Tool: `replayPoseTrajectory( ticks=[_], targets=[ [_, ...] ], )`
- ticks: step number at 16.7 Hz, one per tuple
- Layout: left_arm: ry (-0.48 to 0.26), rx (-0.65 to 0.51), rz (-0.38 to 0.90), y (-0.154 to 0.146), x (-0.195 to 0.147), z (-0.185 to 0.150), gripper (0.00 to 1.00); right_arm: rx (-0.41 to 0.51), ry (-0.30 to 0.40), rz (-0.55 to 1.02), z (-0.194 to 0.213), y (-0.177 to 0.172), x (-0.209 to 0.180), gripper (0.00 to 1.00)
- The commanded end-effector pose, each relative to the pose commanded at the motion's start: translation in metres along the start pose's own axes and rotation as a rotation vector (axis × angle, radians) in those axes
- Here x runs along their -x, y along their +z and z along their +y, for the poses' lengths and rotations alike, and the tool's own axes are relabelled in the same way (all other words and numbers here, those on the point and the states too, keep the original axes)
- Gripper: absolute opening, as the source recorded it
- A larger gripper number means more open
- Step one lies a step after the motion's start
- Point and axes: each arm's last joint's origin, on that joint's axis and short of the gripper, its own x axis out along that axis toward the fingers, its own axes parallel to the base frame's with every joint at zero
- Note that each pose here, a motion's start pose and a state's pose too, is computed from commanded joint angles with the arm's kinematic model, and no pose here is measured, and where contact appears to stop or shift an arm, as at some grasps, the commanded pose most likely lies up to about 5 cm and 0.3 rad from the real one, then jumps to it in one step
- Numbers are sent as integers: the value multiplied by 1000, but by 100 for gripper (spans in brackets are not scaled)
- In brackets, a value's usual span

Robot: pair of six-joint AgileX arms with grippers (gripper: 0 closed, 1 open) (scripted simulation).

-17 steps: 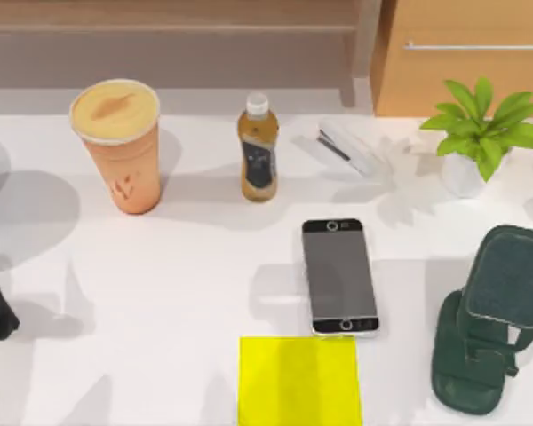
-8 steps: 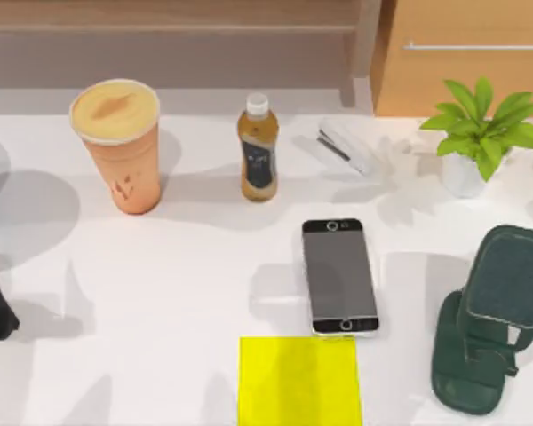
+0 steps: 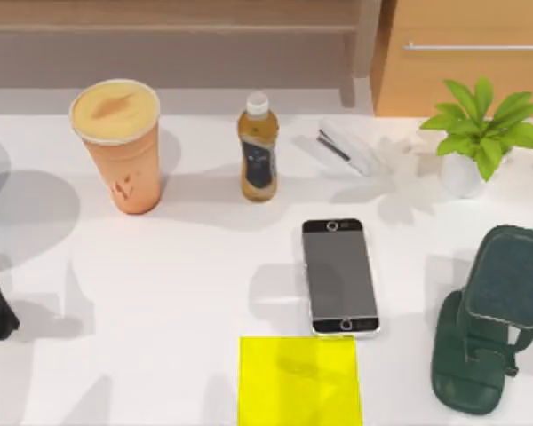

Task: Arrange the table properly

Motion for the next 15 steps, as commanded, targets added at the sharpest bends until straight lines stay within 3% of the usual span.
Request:
replayPoseTrajectory(
  ticks=[4,15],
  targets=[
    [0,0,0,0,0,0,100,0,1,1,0,-1,-3,100],
    [0,0,0,0,0,0,100,0,1,1,0,-1,-3,17]
  ],
)
